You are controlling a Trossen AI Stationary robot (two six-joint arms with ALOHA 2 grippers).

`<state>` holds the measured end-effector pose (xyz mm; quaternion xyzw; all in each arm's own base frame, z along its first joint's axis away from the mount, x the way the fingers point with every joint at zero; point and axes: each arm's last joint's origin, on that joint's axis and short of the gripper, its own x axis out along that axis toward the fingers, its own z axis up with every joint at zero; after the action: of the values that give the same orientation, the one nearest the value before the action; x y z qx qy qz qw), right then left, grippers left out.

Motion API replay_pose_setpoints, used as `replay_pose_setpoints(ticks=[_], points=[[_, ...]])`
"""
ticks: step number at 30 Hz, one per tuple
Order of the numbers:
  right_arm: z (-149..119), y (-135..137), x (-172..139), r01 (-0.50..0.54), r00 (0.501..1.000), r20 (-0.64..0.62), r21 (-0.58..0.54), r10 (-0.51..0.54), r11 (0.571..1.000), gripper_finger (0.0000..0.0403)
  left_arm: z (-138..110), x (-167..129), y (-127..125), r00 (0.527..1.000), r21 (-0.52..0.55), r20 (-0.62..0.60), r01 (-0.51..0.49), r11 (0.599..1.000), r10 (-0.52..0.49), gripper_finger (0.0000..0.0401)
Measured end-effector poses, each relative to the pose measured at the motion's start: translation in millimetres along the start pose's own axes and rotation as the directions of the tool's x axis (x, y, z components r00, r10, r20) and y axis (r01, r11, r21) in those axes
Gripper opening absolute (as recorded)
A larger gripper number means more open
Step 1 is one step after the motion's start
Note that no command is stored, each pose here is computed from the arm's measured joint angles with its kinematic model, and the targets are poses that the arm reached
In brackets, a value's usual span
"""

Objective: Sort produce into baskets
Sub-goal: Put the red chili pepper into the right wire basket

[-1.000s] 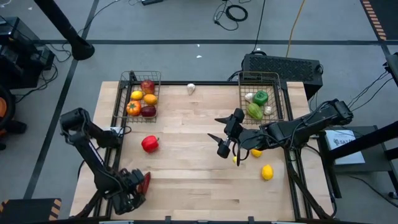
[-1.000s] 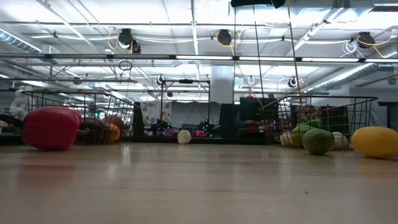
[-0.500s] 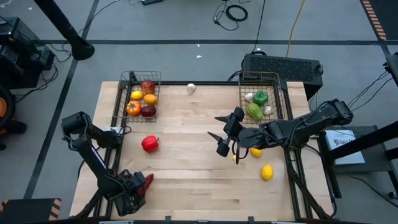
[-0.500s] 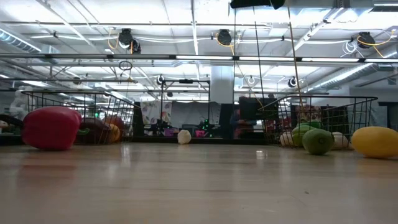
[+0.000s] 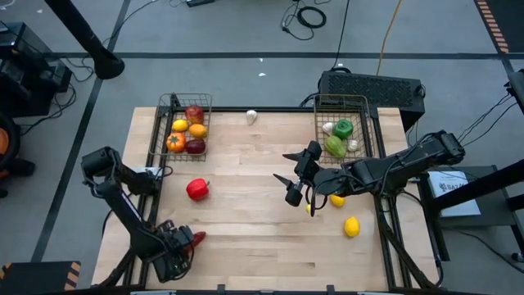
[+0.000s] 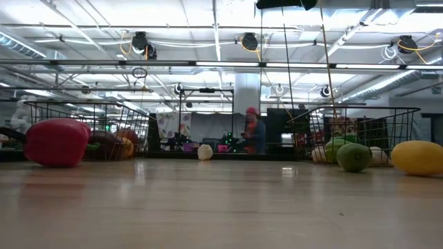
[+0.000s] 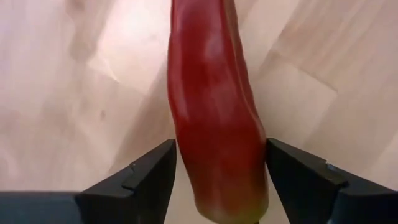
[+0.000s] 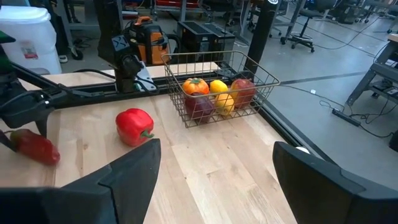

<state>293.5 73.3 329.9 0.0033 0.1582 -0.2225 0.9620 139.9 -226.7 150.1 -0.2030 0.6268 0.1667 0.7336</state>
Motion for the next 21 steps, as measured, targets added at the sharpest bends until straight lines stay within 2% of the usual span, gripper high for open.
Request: replay_pose_setpoints(ticks=[5, 14, 21], points=[[0.0, 0.0, 0.0, 0.0, 1.0, 0.0, -0.001, 0.0, 1.0, 0.0301, 7.4, -1.2, 1.4, 0.999, 0.034, 0.038, -0.007, 0.999, 0.006, 0.0248], [0.3, 0.0, -0.1, 0.0, 1.0, 0.001, -0.001, 0.0, 1.0, 0.0301, 6.9, -1.8, 1.5, 0.999, 0.049, -0.045, 0.002, 0.999, 0.0, 0.0248], [0.3, 0.0, -0.1, 0.0, 1.0, 0.001, 0.0, 0.0, 1.0, 0.0301, 6.5, -1.9, 1.5, 0.999, 0.054, -0.047, 0.003, 0.999, 0.0, 0.0241]])
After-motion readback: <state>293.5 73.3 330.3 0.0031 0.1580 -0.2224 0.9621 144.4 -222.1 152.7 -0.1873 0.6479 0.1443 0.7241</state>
